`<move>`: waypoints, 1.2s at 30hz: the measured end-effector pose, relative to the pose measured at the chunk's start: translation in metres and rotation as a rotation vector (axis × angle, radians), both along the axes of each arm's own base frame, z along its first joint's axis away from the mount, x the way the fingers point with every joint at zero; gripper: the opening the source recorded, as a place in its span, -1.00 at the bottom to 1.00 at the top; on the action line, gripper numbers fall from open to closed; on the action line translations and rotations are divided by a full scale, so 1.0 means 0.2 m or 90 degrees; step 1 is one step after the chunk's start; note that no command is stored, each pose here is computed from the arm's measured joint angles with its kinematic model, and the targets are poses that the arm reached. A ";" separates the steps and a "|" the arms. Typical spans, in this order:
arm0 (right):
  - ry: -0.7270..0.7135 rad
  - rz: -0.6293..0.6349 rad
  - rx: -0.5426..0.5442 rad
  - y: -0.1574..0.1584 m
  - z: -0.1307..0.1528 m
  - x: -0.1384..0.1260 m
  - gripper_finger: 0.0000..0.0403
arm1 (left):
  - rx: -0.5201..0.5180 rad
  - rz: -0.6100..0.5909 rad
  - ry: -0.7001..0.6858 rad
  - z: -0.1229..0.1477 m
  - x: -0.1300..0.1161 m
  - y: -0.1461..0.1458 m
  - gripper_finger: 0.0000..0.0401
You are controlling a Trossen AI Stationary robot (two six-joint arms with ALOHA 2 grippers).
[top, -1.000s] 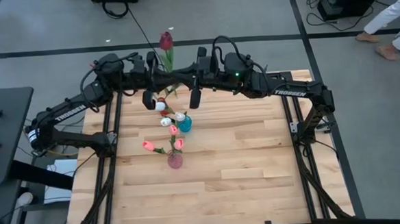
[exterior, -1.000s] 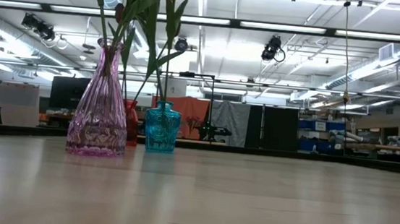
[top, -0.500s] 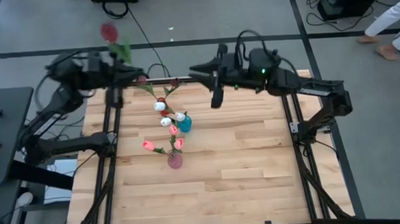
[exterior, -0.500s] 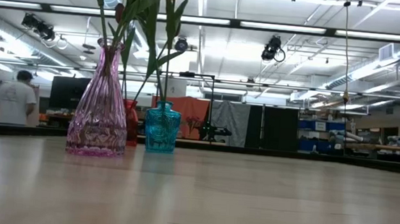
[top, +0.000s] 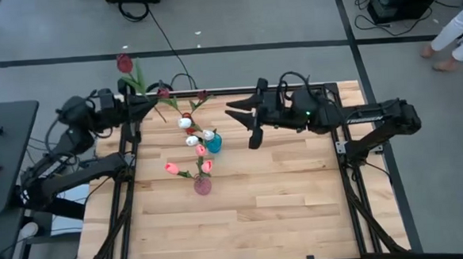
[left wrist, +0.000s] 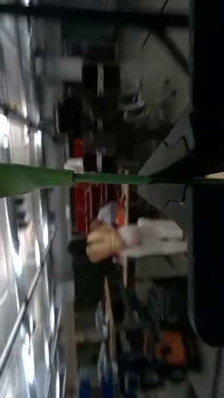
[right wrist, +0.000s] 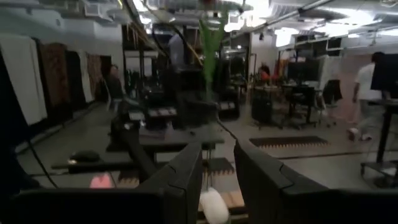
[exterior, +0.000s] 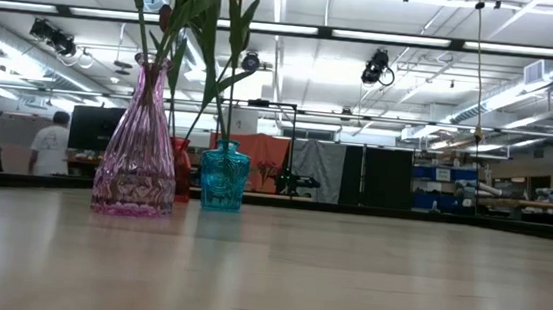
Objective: Sort flowers into vase by color
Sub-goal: Put the red flower into the red vase
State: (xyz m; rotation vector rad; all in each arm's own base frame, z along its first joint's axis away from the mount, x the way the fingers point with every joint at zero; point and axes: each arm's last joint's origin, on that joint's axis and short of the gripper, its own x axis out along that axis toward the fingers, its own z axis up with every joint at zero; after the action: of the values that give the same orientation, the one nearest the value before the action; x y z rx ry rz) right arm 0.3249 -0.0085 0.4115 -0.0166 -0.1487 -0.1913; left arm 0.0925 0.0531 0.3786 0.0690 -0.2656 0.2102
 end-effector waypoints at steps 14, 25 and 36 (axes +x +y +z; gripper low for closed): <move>0.046 0.009 -0.020 0.19 -0.13 0.01 -0.47 | -0.061 0.119 -0.020 -0.51 0.14 0.14 -0.96; 0.049 0.019 -0.031 0.26 -0.13 0.00 -0.47 | -0.066 0.141 0.055 -0.69 0.22 0.20 -0.96; 0.060 0.037 -0.029 0.29 -0.14 0.00 -0.47 | -0.029 0.202 0.069 -0.76 0.32 0.28 -0.96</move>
State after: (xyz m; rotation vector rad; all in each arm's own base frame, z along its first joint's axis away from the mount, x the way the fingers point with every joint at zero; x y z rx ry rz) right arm 0.3242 0.0489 0.3837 -0.0666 -0.0600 -0.1285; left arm 0.1562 0.1096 0.2260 0.0769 -0.1408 0.5269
